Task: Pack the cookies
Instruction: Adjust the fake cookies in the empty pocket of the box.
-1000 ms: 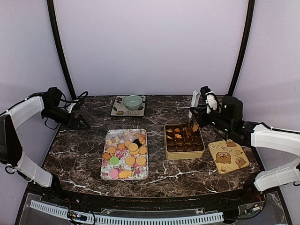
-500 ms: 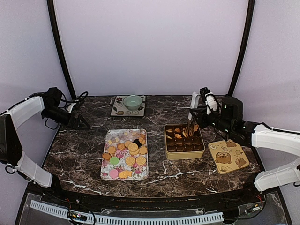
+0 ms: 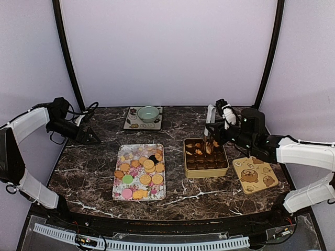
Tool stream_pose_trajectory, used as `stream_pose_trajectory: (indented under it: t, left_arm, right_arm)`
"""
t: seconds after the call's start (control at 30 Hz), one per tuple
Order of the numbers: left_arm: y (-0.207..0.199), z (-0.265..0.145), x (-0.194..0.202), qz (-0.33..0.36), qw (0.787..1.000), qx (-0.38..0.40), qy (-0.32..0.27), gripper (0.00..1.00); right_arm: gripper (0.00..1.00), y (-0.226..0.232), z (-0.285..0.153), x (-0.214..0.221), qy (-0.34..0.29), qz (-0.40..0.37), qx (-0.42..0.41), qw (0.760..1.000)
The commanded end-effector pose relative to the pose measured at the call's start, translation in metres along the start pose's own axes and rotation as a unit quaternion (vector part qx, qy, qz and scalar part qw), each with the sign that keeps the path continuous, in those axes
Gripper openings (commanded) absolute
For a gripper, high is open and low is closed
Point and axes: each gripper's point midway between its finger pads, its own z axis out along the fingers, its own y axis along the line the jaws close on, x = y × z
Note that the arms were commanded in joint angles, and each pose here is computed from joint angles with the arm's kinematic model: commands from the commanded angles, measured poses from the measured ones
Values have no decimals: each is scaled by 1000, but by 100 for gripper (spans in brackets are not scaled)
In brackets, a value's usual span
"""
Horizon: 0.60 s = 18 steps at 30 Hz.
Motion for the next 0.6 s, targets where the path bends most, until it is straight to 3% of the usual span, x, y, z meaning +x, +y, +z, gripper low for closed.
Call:
stream_pose_trajectory:
  t: [0.0,0.33,0.57]
  left_arm:
    - [-4,-4,1,-2,1000,9,1,97]
    - [-4,-4,1,0,1000,8,2,97]
    - [-4,-4,0,0,1000,8,0,97]
  right_arm:
    - [30,-6,4,-36,-49,-7,25,998]
    - [24,-21,1,-37,-32,-50,67,996]
    - [19,-15,-4,-39,-34,-69,43,996]
